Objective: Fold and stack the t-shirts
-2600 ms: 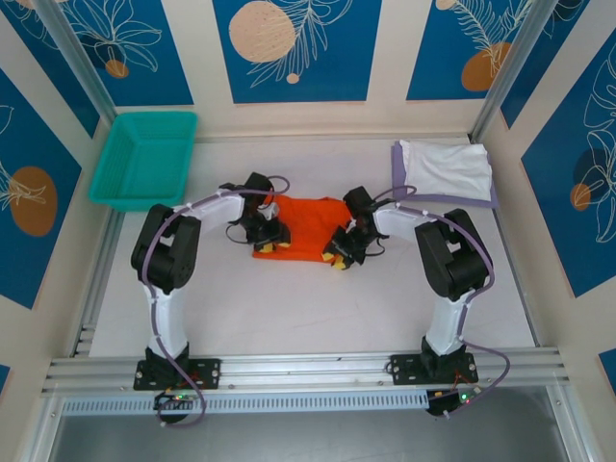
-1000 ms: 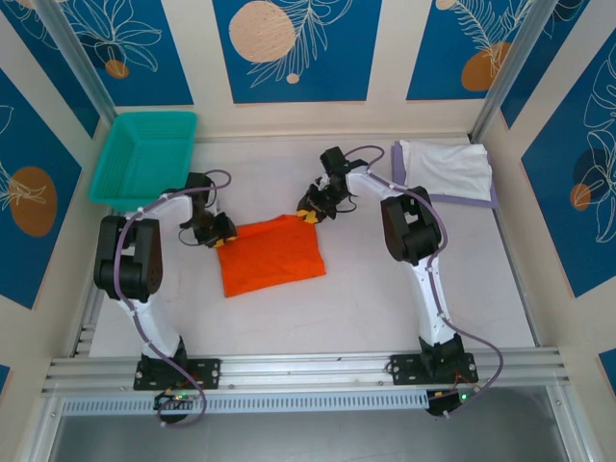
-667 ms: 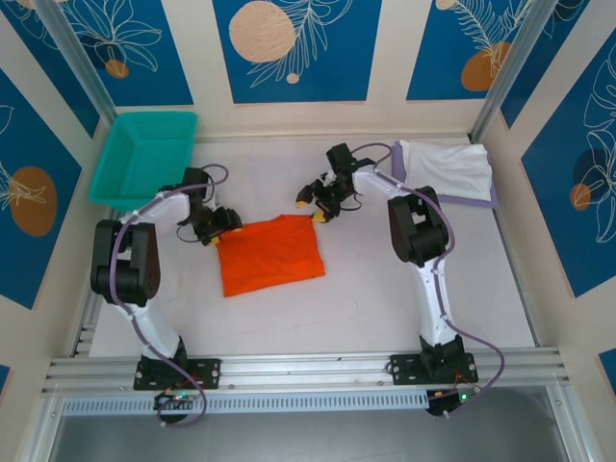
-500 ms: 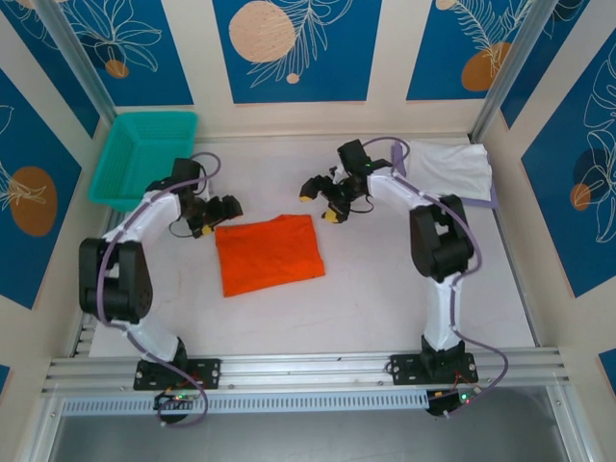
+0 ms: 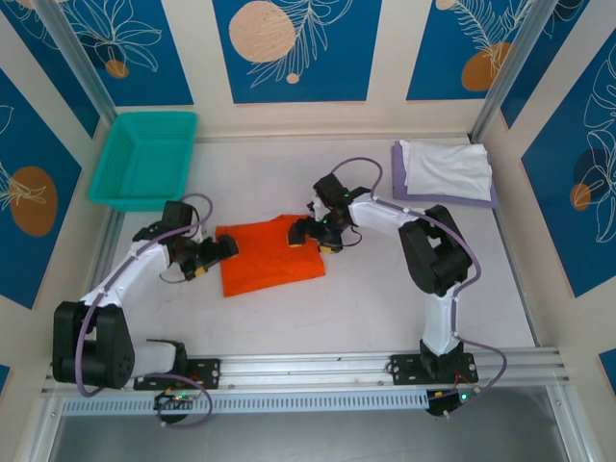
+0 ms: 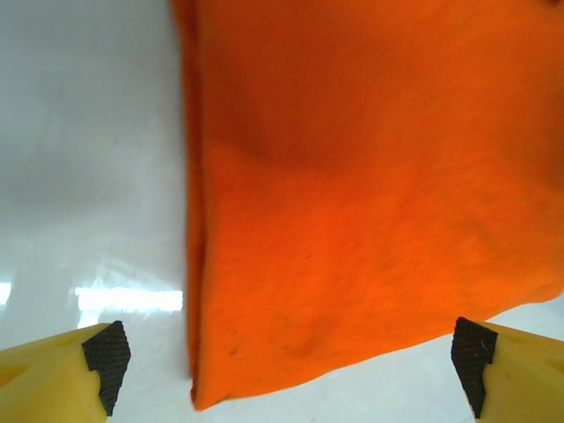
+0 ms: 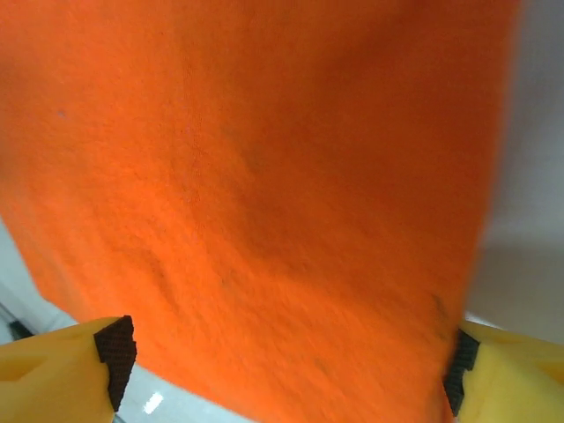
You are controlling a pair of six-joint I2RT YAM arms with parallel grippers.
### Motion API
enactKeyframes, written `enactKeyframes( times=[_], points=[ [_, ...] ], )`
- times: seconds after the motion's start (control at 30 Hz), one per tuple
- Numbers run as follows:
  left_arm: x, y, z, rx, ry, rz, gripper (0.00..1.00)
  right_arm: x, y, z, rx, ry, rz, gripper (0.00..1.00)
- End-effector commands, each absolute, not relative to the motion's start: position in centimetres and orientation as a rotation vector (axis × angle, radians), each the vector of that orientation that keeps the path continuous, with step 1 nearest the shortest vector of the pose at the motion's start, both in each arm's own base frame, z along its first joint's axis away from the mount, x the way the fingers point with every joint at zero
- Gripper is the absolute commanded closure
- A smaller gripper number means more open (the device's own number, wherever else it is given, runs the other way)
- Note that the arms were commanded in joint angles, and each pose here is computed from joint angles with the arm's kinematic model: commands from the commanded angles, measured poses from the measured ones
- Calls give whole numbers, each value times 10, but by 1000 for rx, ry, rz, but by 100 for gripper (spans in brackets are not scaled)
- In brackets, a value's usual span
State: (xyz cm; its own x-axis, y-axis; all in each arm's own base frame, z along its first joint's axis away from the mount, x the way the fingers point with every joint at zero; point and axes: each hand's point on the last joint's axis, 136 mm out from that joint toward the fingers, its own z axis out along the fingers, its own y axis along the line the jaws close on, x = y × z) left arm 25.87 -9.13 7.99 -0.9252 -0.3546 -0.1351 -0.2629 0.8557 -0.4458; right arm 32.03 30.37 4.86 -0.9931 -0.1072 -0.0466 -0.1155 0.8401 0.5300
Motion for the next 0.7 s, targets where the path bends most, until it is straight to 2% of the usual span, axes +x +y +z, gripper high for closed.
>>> enactKeyframes(
  times=[0.0,0.13,0.27,0.43,0.67],
  points=[
    [250,-103,72,-466,2829,-693,5,326,310,35,-279,3029,711,12],
    [240,-114,51,-440,2912,-683,9,322,311,18,-304,3093,585,15],
    [225,-106,30,-427,3016,-514,14,315,309,11,-305,3100,569,24],
    [204,-81,7,-533,3094,-284,15,309,292,-4,-283,3132,462,59],
    [217,-92,16,-512,3057,-381,15,326,262,-10,-277,3084,206,100]
  ],
)
